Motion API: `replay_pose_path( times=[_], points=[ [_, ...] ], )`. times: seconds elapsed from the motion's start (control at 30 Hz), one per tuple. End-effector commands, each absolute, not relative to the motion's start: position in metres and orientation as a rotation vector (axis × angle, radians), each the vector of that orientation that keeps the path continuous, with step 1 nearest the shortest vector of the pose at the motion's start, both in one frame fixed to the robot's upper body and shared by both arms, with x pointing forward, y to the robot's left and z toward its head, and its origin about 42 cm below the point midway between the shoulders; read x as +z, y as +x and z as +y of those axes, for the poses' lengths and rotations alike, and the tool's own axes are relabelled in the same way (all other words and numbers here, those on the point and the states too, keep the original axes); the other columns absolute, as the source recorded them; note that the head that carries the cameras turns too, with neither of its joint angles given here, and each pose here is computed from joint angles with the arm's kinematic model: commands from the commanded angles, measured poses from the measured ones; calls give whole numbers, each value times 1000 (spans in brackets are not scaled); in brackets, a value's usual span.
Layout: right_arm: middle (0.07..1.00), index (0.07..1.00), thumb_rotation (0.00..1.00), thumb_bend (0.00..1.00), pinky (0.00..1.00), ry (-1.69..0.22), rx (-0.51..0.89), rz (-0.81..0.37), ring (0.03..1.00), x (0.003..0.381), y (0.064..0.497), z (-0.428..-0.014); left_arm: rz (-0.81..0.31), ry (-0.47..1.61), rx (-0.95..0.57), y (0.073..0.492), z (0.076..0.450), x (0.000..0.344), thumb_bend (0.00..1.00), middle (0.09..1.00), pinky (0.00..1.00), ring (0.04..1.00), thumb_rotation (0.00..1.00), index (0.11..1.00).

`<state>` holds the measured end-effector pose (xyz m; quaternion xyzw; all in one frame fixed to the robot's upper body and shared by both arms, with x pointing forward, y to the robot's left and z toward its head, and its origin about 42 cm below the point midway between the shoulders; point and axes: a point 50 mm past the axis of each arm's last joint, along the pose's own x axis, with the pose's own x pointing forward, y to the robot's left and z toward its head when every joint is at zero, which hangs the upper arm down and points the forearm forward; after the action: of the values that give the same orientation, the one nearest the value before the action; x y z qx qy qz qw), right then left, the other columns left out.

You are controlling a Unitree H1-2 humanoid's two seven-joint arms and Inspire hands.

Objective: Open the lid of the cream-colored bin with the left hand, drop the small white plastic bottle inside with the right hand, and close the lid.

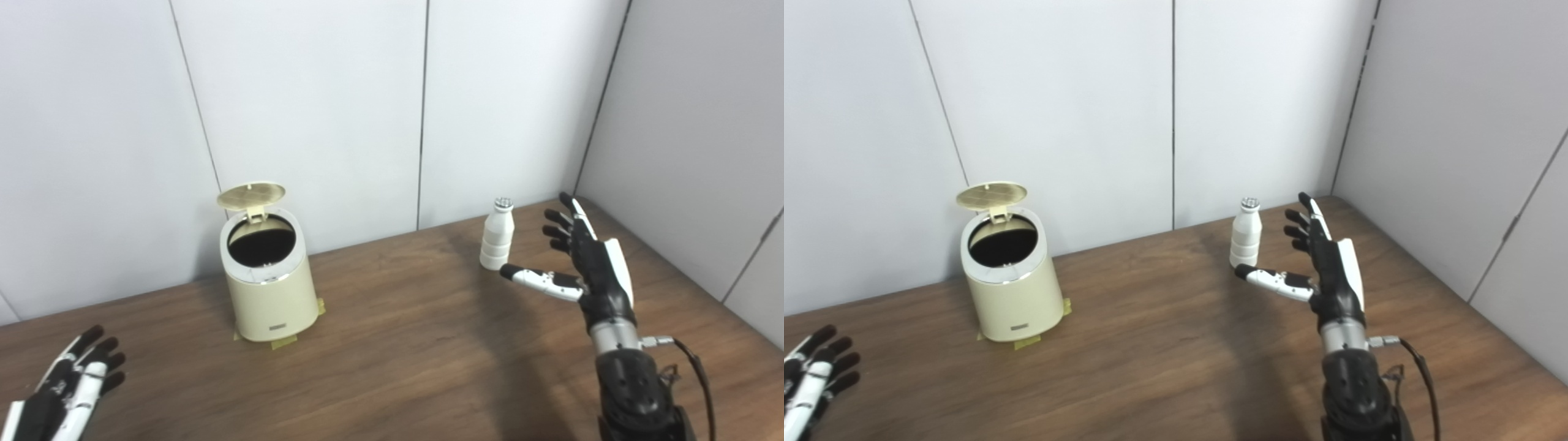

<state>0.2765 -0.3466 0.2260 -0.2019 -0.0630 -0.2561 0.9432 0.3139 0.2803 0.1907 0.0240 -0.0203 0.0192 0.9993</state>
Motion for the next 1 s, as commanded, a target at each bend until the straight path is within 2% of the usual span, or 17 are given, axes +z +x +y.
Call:
replay_pose_path(
  times=[0.0, 0.07, 0.13, 0.23, 0.33, 0.4, 0.53, 0.63, 0.7, 0.9, 0.97],
  points=[
    [903, 977, 151, 773, 779, -451, -556, -190, 849, 247, 286, -352, -127, 58, 30, 318, 281, 214, 335, 837, 810, 811, 492, 897],
    [917, 982, 163, 806, 774, -466, -567, -173, 863, 250, 291, -355, -128, 54, 27, 318, 282, 215, 327, 830, 799, 803, 481, 893],
    [932, 981, 174, 842, 850, -478, -572, -161, 891, 252, 296, -359, -127, 62, 25, 317, 282, 215, 322, 828, 794, 800, 475, 889],
    [928, 980, 181, 874, 871, -494, -570, -151, 904, 255, 305, -364, -122, 71, 25, 316, 282, 214, 315, 831, 791, 803, 481, 893],
    [923, 981, 174, 901, 765, -507, -565, -144, 882, 258, 313, -370, -108, 56, 25, 314, 281, 209, 304, 833, 782, 804, 474, 899],
    [926, 985, 171, 904, 744, -508, -555, -143, 881, 260, 318, -373, -95, 52, 27, 312, 279, 207, 303, 833, 792, 809, 467, 897],
    [931, 988, 181, 911, 750, -540, -543, -124, 882, 261, 333, -383, -89, 56, 24, 311, 277, 205, 267, 845, 824, 829, 434, 907],
    [943, 989, 167, 901, 767, -564, -545, -88, 893, 263, 346, -391, -88, 78, 23, 310, 276, 208, 278, 849, 809, 827, 476, 906],
    [955, 987, 149, 896, 736, -586, -546, -69, 877, 264, 354, -394, -89, 71, 15, 309, 276, 209, 282, 856, 813, 833, 483, 907],
    [975, 991, 127, 891, 868, -633, -531, -29, 959, 267, 374, -400, -84, 81, 11, 308, 275, 214, 270, 852, 814, 835, 489, 906],
    [967, 982, 144, 922, 843, -637, -535, -12, 945, 268, 383, -404, -82, 76, 12, 308, 276, 215, 256, 855, 824, 839, 465, 915]
  ],
)
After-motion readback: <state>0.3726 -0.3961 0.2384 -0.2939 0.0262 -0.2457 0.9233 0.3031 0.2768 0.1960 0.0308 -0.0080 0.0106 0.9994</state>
